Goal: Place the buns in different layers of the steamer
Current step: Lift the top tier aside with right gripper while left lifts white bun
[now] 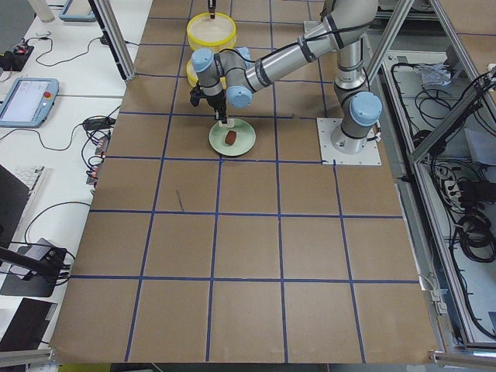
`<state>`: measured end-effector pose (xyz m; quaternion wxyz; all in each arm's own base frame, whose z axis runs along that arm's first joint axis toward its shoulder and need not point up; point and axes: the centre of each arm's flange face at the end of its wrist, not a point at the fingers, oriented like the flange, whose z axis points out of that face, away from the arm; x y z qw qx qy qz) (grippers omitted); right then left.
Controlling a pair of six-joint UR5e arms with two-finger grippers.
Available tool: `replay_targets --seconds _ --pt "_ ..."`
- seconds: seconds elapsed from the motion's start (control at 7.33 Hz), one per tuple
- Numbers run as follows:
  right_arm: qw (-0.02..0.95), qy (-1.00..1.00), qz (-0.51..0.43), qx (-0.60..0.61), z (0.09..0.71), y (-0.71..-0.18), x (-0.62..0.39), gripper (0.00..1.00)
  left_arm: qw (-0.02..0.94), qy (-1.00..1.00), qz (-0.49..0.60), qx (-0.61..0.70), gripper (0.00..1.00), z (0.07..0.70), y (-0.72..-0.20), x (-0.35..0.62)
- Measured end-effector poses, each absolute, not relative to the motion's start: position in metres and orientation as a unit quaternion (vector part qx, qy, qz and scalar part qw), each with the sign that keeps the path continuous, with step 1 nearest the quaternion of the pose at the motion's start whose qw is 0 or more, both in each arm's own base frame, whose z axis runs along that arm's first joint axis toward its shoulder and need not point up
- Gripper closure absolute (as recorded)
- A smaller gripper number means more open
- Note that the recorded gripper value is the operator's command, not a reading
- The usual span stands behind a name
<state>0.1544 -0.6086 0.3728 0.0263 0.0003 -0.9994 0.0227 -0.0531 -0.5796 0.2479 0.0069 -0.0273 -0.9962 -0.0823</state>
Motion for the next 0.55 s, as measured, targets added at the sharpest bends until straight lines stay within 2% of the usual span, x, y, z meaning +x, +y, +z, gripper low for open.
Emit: replay_targets --seconds 0.27,0.55 --pt "0.037 -0.999 0.021 -0.001 0.387 -0.609 0.103 0.93 0.051 -0.998 -0.042 0.025 0.97 0.301 -0.600 -0.107" --pt "0.043 -0.999 0.015 -0.020 0.383 -0.611 0.055 0.93 0.114 -0.990 -0.019 0.085 0.93 0.316 -0.609 -0.194"
